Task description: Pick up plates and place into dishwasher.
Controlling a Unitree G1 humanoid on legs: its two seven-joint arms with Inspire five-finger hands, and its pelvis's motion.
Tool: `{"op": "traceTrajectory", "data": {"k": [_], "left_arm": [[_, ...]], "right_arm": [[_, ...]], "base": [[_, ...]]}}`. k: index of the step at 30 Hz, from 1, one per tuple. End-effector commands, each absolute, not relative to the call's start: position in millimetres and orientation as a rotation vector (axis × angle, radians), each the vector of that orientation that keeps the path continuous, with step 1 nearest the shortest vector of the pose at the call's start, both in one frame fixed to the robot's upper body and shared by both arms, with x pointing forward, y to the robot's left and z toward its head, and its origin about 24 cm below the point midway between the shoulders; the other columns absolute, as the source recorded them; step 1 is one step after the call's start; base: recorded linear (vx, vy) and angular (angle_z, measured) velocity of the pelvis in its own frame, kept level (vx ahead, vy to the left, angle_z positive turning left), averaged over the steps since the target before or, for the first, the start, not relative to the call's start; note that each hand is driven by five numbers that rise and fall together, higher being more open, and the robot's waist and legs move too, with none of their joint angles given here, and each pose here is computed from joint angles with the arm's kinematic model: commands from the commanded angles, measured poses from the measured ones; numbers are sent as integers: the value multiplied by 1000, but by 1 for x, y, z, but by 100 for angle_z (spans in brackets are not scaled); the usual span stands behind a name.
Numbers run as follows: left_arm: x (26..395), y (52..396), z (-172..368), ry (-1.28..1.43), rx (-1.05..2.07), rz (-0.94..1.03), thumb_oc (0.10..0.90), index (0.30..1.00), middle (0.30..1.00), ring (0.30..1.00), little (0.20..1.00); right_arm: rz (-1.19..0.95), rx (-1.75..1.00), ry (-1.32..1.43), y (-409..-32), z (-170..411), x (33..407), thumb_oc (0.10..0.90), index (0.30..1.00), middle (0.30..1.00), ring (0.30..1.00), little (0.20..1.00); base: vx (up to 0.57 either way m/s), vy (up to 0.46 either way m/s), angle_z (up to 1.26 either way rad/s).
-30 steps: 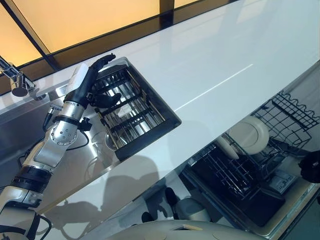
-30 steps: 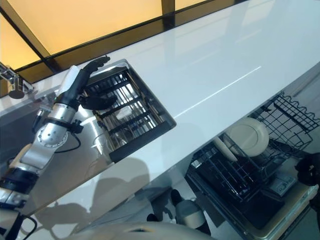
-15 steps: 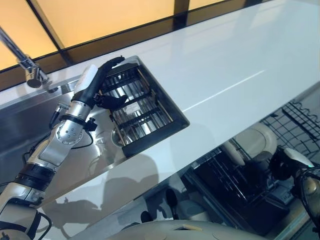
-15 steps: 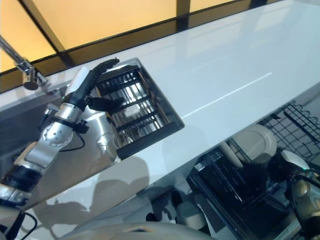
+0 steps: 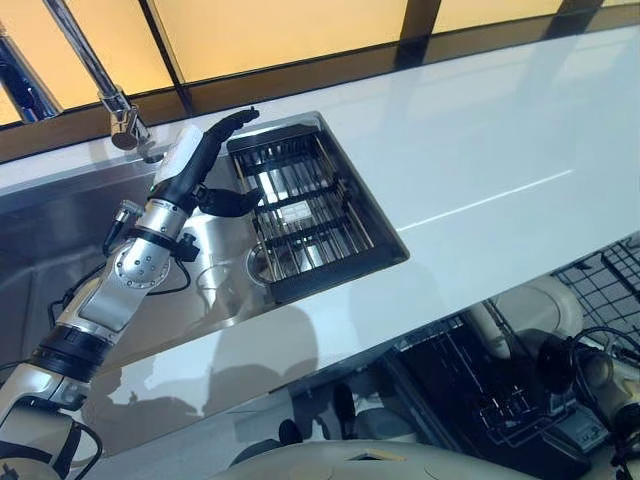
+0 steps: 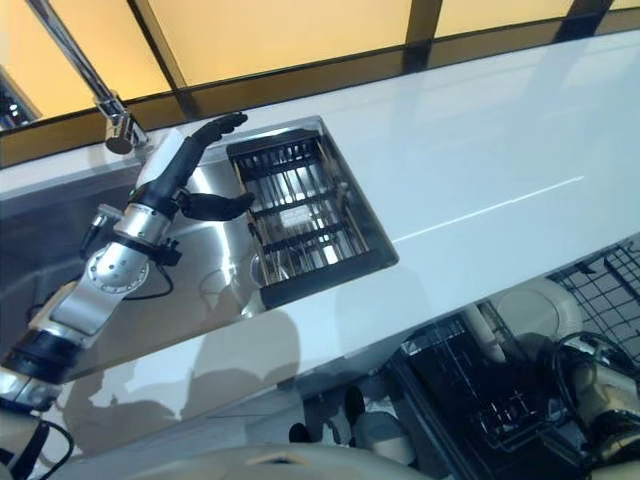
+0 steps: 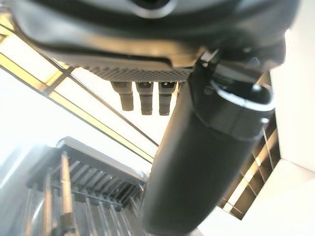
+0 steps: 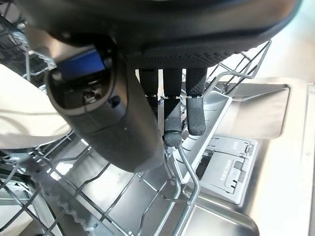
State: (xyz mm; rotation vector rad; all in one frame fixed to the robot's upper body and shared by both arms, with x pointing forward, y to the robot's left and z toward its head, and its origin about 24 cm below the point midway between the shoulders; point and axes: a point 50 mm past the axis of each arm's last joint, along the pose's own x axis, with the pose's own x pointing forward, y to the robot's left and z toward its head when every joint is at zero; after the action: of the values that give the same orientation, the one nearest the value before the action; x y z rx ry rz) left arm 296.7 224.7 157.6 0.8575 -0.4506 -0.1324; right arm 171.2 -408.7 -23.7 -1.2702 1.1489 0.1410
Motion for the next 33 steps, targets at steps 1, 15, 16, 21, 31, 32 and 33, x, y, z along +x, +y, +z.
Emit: {"op": "traceTrajectory", "data": {"k": [1, 15, 16, 21, 31, 32, 33], "left_arm": [[301, 206, 231, -751, 823, -113, 800, 900, 900, 900, 900], [294, 236, 224, -707, 856, -17, 800, 900, 900, 900, 900], [293, 240, 222, -700, 861, 0, 800, 900, 900, 900, 900], [292, 247, 217, -686, 866, 28, 800, 900, 900, 900, 900], [293, 243, 217, -697, 859, 23, 800, 900, 900, 900, 900], [293, 240, 217, -700, 859, 16, 800, 900, 900, 900, 900], [293, 239, 217, -702, 858, 10, 800, 900, 900, 900, 900]], "right_arm": [[69, -1243, 1189, -421, -20, 160, 100, 300, 300, 300, 200], [-308, -1123, 776, -442, 59, 158, 100, 300, 300, 300, 200], [-342, -1112, 703, -440, 69, 157, 100, 300, 300, 300, 200], [-378, -1094, 571, -438, 86, 150, 100, 300, 300, 300, 200], [-286, -1156, 633, -434, 76, 149, 100, 300, 300, 300, 200], [-269, -1158, 648, -432, 72, 152, 100, 300, 300, 300, 200], [-257, -1156, 659, -430, 68, 153, 100, 300, 300, 300, 200]], "base": [[0, 0, 0], [-6, 24, -3], [-16, 49, -16], [-9, 35, -17], [2, 7, -13], [0, 0, 0], [0, 0, 0]]}}
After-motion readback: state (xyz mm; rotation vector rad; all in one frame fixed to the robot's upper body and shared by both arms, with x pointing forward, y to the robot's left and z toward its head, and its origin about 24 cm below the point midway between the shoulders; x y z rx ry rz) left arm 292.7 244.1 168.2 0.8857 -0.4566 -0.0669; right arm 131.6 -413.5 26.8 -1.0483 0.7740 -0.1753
